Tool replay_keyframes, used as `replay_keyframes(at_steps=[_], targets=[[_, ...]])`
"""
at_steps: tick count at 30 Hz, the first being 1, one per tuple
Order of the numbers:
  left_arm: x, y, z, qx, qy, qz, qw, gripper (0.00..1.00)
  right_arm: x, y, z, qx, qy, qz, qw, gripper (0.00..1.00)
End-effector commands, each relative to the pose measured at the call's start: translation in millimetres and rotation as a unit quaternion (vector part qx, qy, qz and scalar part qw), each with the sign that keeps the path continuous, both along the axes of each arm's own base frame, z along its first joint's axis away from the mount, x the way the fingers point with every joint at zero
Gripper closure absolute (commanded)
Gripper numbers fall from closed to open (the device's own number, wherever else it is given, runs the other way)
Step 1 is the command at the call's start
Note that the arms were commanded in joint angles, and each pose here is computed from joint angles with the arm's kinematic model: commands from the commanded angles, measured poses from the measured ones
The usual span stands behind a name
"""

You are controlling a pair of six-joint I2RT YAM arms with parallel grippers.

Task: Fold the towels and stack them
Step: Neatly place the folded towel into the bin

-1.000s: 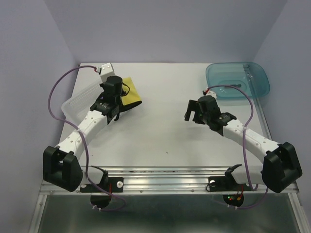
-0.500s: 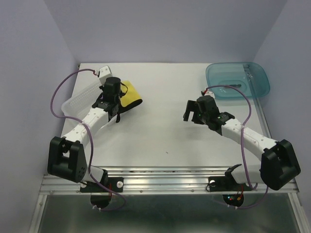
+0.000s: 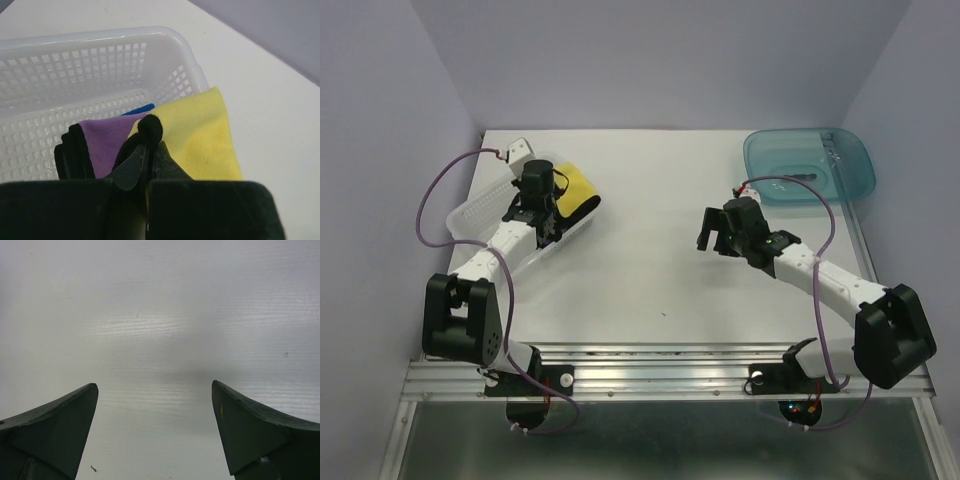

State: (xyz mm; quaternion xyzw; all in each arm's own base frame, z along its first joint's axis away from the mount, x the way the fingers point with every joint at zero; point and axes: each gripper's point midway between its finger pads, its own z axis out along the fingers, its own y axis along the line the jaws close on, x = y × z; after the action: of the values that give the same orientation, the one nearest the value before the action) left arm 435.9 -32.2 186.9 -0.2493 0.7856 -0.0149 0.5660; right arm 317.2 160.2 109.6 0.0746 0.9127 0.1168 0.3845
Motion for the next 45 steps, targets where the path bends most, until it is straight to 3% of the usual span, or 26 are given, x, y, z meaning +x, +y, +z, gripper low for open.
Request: replay_keyframes(at_steps=[1, 11, 36, 45], targets=[[13.4, 11.2, 4.8, -0.013, -0.026, 0.017, 0.999, 1.00, 19.0, 2.2, 17.9, 0.003, -0.035, -0.008, 0.999, 0.00], [25.7, 22.5, -28.9, -0.028, 0.013, 0.024, 0.999, 1.00, 23.7, 6.0, 12.7, -0.003, -0.026, -0.005, 1.000, 0.00], [12.2, 49.1, -17.2, -0.027, 0.057, 0.067, 0.996, 1.00, 24.6, 4.8, 8.7, -0.009, -0.019, -0.007, 1.000, 0.00], [28.1, 39.4, -44.4, -0.024, 0.101, 0.016, 0.994, 1.00, 24.8, 7.1, 6.7, -0.008, -0.016, -0.003, 1.000, 0.00]])
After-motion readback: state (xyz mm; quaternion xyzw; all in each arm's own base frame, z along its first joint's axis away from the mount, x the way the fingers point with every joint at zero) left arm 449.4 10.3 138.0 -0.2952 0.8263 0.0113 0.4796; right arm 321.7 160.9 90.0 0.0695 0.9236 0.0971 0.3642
